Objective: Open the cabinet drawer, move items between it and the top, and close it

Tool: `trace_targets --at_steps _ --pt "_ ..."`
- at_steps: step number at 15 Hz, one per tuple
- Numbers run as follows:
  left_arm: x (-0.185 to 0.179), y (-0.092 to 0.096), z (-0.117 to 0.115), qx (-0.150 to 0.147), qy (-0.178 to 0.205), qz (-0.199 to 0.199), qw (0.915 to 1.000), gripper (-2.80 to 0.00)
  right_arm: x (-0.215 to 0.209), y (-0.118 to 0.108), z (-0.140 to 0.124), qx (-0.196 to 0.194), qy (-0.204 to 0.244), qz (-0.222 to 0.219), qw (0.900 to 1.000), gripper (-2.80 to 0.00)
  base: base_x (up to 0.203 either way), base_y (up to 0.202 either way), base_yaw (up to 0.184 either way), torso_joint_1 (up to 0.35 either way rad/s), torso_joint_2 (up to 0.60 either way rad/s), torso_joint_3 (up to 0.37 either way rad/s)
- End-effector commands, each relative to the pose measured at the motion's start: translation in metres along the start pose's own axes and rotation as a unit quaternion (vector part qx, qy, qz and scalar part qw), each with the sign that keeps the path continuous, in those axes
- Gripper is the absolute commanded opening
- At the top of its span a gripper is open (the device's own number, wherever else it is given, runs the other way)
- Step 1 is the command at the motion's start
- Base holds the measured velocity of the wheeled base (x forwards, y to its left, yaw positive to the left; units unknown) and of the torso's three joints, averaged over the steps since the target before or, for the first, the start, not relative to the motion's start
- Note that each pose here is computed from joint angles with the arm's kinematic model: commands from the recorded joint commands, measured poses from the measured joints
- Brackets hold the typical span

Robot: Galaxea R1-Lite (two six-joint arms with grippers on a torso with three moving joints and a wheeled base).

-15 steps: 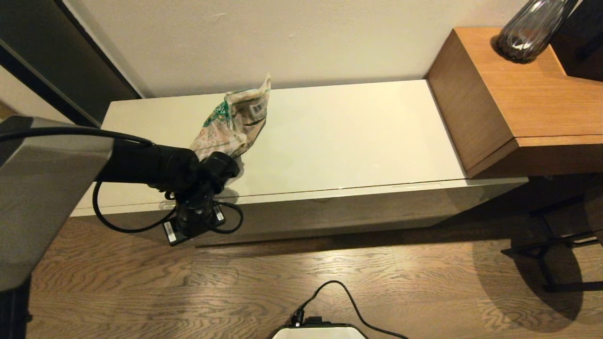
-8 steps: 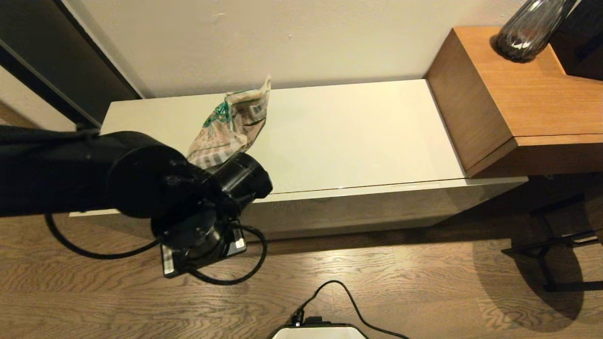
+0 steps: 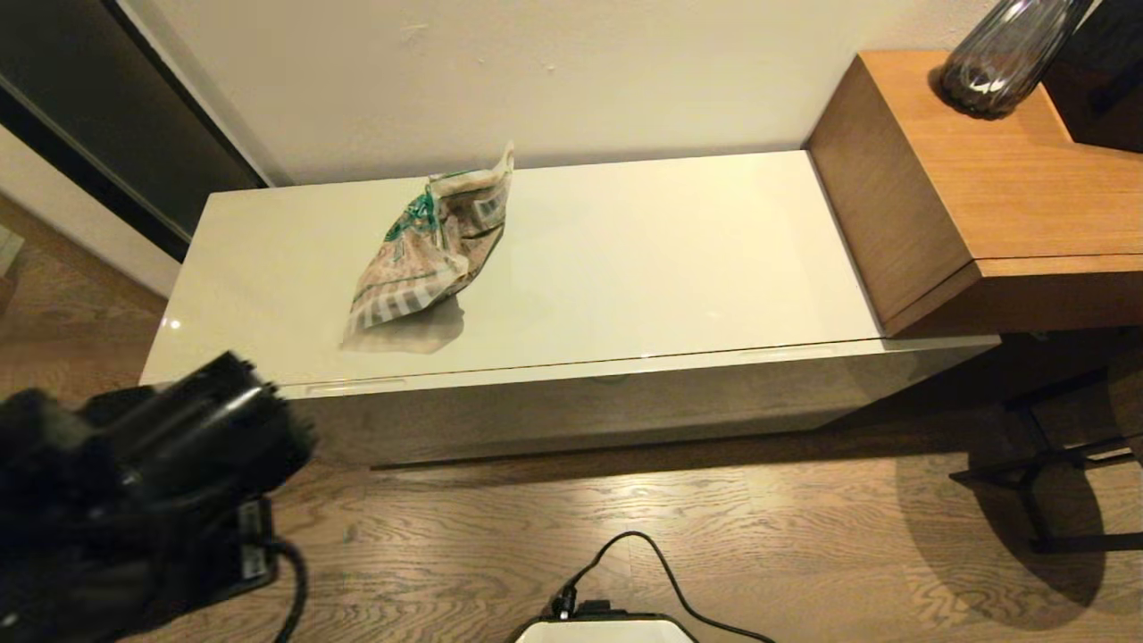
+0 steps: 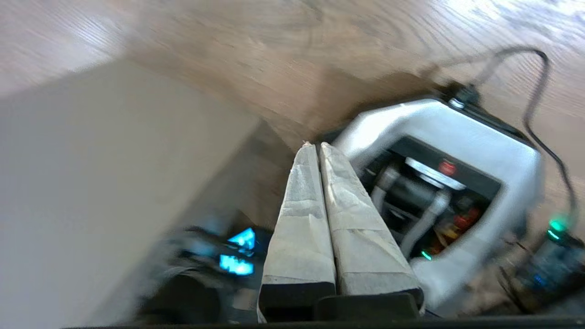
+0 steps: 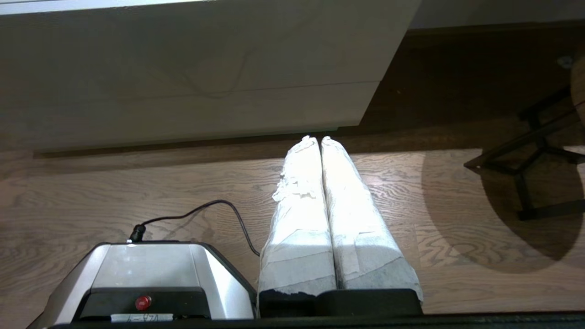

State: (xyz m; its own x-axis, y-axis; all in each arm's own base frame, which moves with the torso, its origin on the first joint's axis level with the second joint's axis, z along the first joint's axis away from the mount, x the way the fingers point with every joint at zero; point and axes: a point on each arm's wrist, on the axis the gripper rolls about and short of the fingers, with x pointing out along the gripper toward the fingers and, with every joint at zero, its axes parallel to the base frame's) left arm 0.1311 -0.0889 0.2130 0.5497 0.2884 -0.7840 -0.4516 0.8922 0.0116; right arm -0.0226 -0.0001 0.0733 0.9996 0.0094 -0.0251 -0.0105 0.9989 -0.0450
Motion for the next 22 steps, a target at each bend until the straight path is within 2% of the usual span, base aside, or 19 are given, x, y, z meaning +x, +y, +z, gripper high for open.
trace_targets --at_steps 1,2,5,9,12,13,15,16,18,19,20,21,22 --pt "-0.016 0.058 -0.016 -0.040 -0.041 -0.021 0.9981 -2.80 0.000 0.000 0.000 0.000 0.001 0.001 1.000 -2.80 0.000 0.000 0.000 0.000 0.00 0.000" --pt "-0.015 0.073 -0.022 -0.057 -0.051 -0.009 0.9970 -2.80 0.000 0.000 0.000 0.000 0.001 0.001 1.000 -2.80 0.000 0.000 0.000 0.000 0.00 0.000" --pt "-0.010 0.100 -0.029 -0.133 -0.060 0.042 0.9883 -2.80 0.000 0.000 0.000 0.000 0.001 0.001 1.000 -2.80 0.000 0.000 0.000 0.000 0.00 0.000" --pt "-0.003 0.144 -0.079 -0.167 -0.066 0.061 0.9817 -2.80 0.000 0.000 0.000 0.000 0.001 0.001 1.000 -2.80 0.000 0.000 0.000 0.000 0.00 0.000" --pt "-0.001 0.170 -0.123 -0.209 -0.063 0.095 0.9712 -2.80 0.000 0.000 0.000 0.000 0.001 0.000 1.000 -2.80 0.000 0.000 0.000 0.000 0.00 0.000" --pt "-0.004 0.175 -0.138 -0.216 -0.072 0.088 0.9697 -2.80 0.000 0.000 0.000 0.000 0.001 0.000 1.000 -2.80 0.000 0.000 0.000 0.000 0.00 0.000" --pt "-0.006 0.183 -0.169 -0.211 -0.095 0.074 0.9700 -2.80 0.000 0.000 0.000 0.004 0.002 0.000 1.000 -2.80 0.000 0.000 0.000 0.000 0.00 0.000" --pt "-0.007 0.187 -0.182 -0.214 -0.115 0.061 0.9682 -2.80 0.000 0.000 -0.001 0.020 0.002 -0.001 1.000 -2.80 0.000 0.000 0.000 0.000 0.00 0.000" --pt "-0.011 0.196 -0.203 -0.177 -0.173 0.031 0.9685 -2.80 0.000 0.000 -0.001 0.019 0.002 -0.001 1.000 -2.80 0.000 0.000 0.000 0.000 0.00 0.000" --pt "-0.020 0.199 -0.206 -0.144 -0.201 0.019 0.9687 -2.80 0.000 0.000 -0.001 0.019 0.002 -0.001 1.000 -2.80 0.000 0.000 0.000 0.000 0.00 0.000" --pt "-0.032 0.200 -0.202 -0.082 -0.227 -0.007 0.9704 -2.80 0.000 0.000 -0.001 0.019 0.002 -0.001 1.000 -2.80 0.000 0.000 0.000 0.000 0.00 0.000" --pt "-0.040 0.195 -0.192 -0.034 -0.262 -0.071 0.9619 -2.80 0.000 0.000 -0.001 0.019 0.002 -0.001 1.000 -2.80 0.000 0.000 0.000 0.000 0.00 0.000" --pt "-0.047 0.190 -0.180 0.002 -0.315 -0.134 0.9395 -2.80 0.000 0.000 -0.001 0.019 0.002 -0.001 1.000 -2.80 0.000 0.000 0.000 0.000 0.00 0.000"
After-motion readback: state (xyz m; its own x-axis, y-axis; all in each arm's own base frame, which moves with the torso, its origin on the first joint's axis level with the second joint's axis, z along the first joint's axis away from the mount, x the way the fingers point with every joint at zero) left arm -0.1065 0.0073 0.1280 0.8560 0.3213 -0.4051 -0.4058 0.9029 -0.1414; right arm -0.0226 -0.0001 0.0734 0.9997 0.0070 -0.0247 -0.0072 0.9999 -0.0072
